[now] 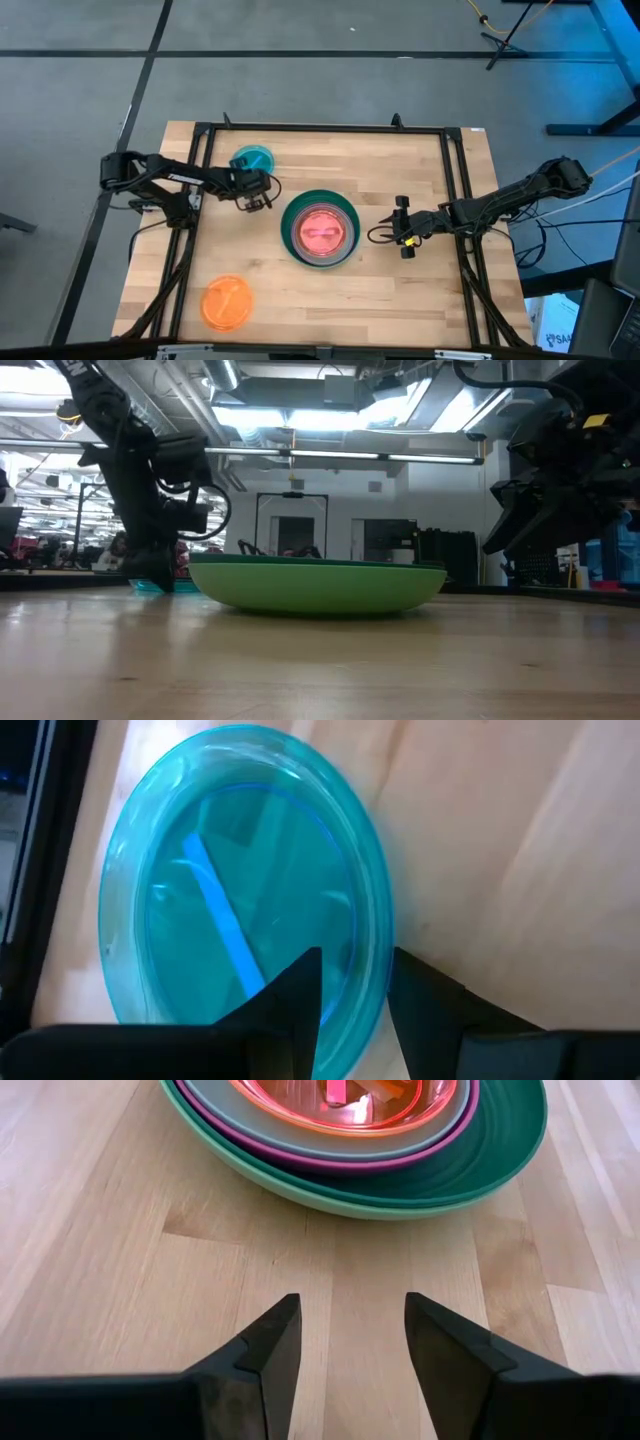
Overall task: Stack plastic plates
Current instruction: Stack the blue plate on top of the pink plate
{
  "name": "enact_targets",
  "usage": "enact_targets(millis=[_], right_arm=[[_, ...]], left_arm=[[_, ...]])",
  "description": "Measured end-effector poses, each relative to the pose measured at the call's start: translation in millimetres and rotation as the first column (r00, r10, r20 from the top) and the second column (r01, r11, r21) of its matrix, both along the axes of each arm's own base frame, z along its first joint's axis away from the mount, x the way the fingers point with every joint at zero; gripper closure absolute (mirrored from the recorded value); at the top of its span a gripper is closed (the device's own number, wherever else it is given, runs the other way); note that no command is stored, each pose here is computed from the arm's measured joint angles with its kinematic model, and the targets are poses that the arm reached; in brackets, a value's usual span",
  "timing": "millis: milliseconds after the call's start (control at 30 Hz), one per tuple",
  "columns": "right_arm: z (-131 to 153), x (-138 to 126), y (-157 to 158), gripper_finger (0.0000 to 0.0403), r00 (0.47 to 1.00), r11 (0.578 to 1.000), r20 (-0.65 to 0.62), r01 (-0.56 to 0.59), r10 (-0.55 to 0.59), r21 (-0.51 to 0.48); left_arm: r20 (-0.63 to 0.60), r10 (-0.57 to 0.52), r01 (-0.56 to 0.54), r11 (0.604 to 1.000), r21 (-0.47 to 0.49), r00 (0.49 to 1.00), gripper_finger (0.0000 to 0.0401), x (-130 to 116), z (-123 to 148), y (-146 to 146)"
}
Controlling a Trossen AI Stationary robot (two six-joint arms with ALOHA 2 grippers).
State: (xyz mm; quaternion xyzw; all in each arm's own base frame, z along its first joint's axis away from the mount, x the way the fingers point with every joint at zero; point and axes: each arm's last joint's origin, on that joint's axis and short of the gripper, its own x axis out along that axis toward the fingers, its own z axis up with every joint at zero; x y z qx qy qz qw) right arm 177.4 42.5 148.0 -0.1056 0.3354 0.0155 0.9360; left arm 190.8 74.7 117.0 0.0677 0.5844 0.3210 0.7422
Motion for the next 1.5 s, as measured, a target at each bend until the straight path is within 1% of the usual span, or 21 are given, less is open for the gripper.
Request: enact_targets(millis=[133, 233, 300, 467, 500, 633, 800, 967, 1100, 1233, 1367, 1433, 1500], right_arm=[[0, 0, 0, 0.0233, 1.0, 1.0, 0.0, -0.002, 0.002, -0.002], [0, 0, 0, 0.0233, 1.0, 1.0, 0.0, -0.002, 0.002, -0.002], [0, 0, 0, 0.0233, 1.0, 1.0, 0.0, -0.001, 0.001, -0.002], [0, 0, 0, 0.0233, 1.0, 1.0, 0.0, -0.002, 0.002, -0.003], [0, 0, 0, 0.0233, 1.0, 1.0, 0.0, -0.002, 0.002, -0.003], [0, 0, 0, 0.0233, 1.0, 1.0, 0.0, -0.006, 0.006, -0.008], [0, 0, 0, 0.0233, 1.0, 1.0, 0.0, -0.012, 0.012, -0.016], [0, 0, 0, 0.0233, 1.0, 1.0, 0.0, -0.012, 0.012, -0.016], [0, 0, 0, 0.0233, 1.0, 1.0, 0.004, -0.012, 0.012, -0.015], [1, 1, 0, 0.0233, 1.0, 1.0, 0.009, -0.012, 0.012, -0.013], [1, 1, 0, 0.0233, 1.0, 1.0, 0.012, -0.012, 0.012, -0.011], [1, 1, 0, 0.0233, 1.0, 1.0, 0.015, -0.012, 0.012, -0.01], [1, 1, 0, 0.0233, 1.0, 1.0, 0.014, -0.012, 0.012, -0.009]], left_arm=[[0.015, 0.014, -0.014, 1.0, -0.008, 1.0, 0.0294, -5, -5, 2], [0.019, 0.012, -0.012, 1.0, -0.019, 1.0, 0.0308, -5, -6, 2], [0.02, 0.01, -0.009, 1.0, -0.026, 1.0, 0.0327, -5, -6, 2], [0.024, 0.009, -0.008, 0.999, -0.038, 1.0, 0.0387, -5, -7, 1], [0.025, 0.009, -0.008, 0.999, -0.038, 1.0, 0.0393, -5, -7, 1], [0.038, 0.009, -0.008, 1.0, -0.019, 0.999, 0.0392, -3, -6, -2], [0.049, -0.021, 0.021, 1.0, 0.0, 0.999, 0.0397, 6, 0, -9], [0.118, -0.088, 0.086, 0.996, 0.027, 0.989, 0.0397, 26, 19, -20], [0.164, -0.162, 0.157, 0.987, 0.043, 0.973, 0.0396, 45, 38, -34], [0.237, -0.236, 0.226, 0.972, 0.068, 0.942, 0.0396, 64, 61, -52], [0.313, -0.311, 0.298, 0.95, 0.089, 0.897, 0.0396, 78, 82, -73], [0.339, -0.341, 0.331, 0.939, 0.088, 0.877, 0.0396, 82, 88, -83], [0.377, -0.357, 0.359, 0.931, 0.067, 0.855, 0.0396, 85, 93, -91]])
